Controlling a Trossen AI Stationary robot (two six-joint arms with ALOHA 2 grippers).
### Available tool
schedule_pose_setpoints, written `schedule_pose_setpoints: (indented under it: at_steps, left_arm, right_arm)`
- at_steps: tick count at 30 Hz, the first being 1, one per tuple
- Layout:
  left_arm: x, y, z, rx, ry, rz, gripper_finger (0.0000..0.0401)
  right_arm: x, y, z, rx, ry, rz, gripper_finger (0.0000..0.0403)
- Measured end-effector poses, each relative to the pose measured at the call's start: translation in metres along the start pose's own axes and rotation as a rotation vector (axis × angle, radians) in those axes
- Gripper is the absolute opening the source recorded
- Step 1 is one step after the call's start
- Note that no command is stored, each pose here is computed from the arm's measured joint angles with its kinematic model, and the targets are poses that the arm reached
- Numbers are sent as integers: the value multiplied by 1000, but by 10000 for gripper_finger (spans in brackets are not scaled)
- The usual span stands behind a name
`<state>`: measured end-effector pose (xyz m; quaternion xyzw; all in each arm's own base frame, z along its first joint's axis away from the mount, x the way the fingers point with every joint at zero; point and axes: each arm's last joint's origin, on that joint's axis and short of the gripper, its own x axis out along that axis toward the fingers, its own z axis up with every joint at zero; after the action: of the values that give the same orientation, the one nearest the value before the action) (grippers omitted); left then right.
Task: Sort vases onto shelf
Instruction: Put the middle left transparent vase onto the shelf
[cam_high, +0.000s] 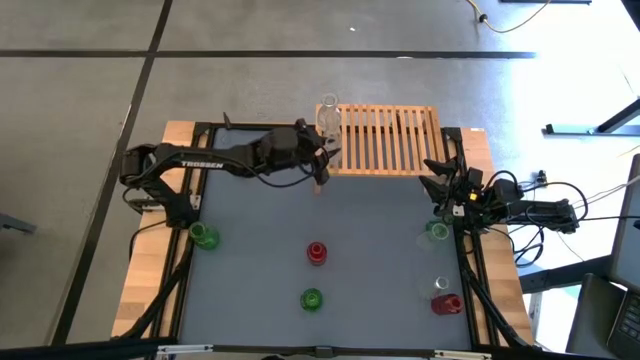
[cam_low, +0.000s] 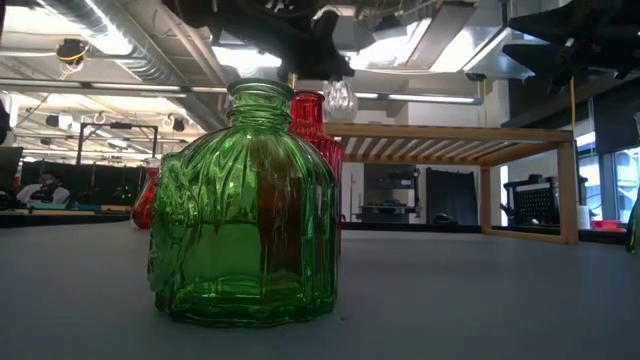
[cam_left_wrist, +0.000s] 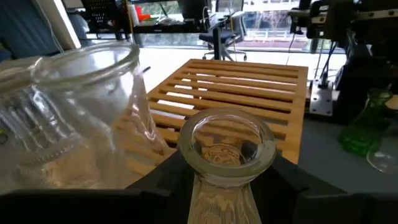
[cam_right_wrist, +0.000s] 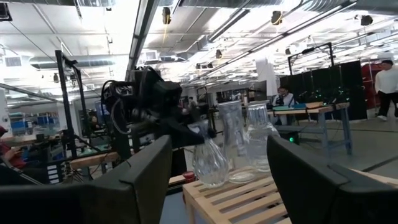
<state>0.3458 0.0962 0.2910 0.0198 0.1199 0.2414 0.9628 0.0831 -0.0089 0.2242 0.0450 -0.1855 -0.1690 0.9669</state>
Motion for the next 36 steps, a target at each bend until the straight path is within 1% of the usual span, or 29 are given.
schedule_pose_setpoints:
  at_steps: [3, 10, 17, 25, 36]
  left_arm:
    - [0, 1, 0, -10, 0, 1, 131]
    - [-1, -4, 0, -2, 4, -15, 131]
    - [-1, -2, -1, -3, 9, -9, 132]
    - [7, -4, -6, -5, 13, -8, 132]
    - [7, -4, -8, 1, 21, -2, 179]
  right_arm:
    - [0, 0, 0, 0, 0, -3, 250]
    - [0, 0, 0, 1, 0, -3, 250]
    - [0, 0, 0, 1, 0, -3, 250]
    - [0, 0, 0, 1, -1, -2, 250]
    - [0, 0, 0, 0, -1, -7, 250]
